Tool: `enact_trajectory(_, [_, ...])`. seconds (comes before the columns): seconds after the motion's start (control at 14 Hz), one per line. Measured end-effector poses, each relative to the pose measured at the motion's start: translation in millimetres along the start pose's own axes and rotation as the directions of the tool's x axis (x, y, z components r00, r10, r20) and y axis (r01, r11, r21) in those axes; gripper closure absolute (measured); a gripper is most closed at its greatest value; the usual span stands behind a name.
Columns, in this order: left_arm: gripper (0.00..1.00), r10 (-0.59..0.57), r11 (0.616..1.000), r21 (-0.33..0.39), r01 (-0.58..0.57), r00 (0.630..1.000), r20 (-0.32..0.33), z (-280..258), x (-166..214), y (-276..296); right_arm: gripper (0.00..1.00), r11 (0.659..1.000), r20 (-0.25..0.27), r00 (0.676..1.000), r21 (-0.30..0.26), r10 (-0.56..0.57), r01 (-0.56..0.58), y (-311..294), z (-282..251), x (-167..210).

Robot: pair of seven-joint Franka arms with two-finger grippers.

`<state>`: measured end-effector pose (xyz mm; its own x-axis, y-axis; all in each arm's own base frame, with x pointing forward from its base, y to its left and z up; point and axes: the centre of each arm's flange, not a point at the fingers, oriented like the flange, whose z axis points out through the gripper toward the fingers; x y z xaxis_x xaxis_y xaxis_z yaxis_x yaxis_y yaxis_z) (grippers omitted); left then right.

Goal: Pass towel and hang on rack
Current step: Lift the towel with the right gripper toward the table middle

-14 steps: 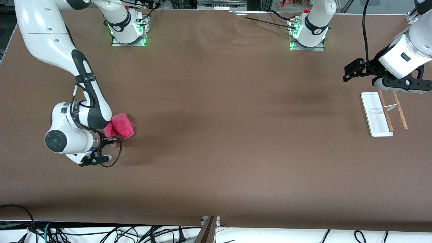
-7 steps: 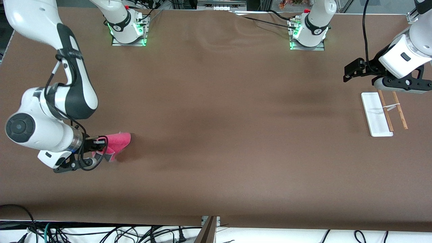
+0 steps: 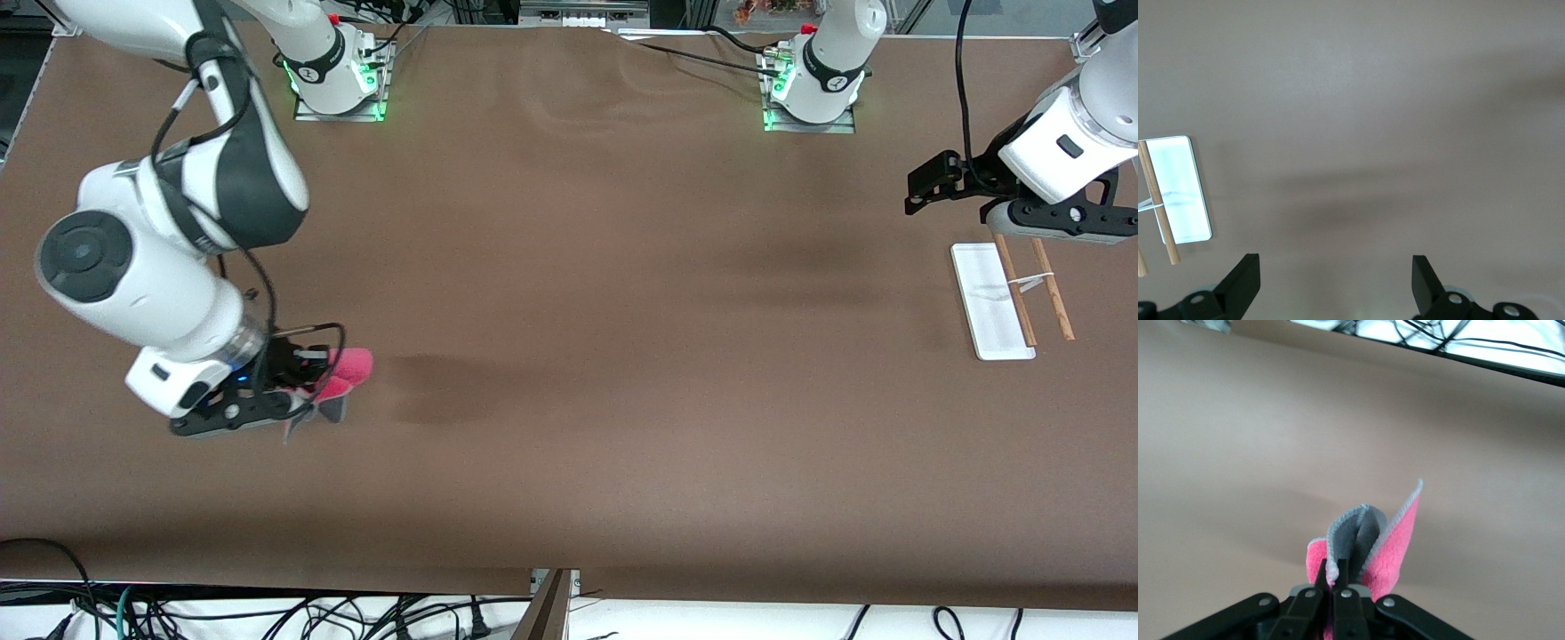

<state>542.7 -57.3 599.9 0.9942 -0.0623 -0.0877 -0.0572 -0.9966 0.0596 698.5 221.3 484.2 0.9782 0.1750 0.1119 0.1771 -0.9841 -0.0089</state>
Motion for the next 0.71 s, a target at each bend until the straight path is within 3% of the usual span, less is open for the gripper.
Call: enact_trajectory(0.71, [0.0,0.002,1.0,-0.001,-0.002,1.0,-0.011,1.0,1.5,1.4,0.98,0.989,-0.103,0.989,0.107,0.11,-0.099,-226.9,-36.3,-52.0])
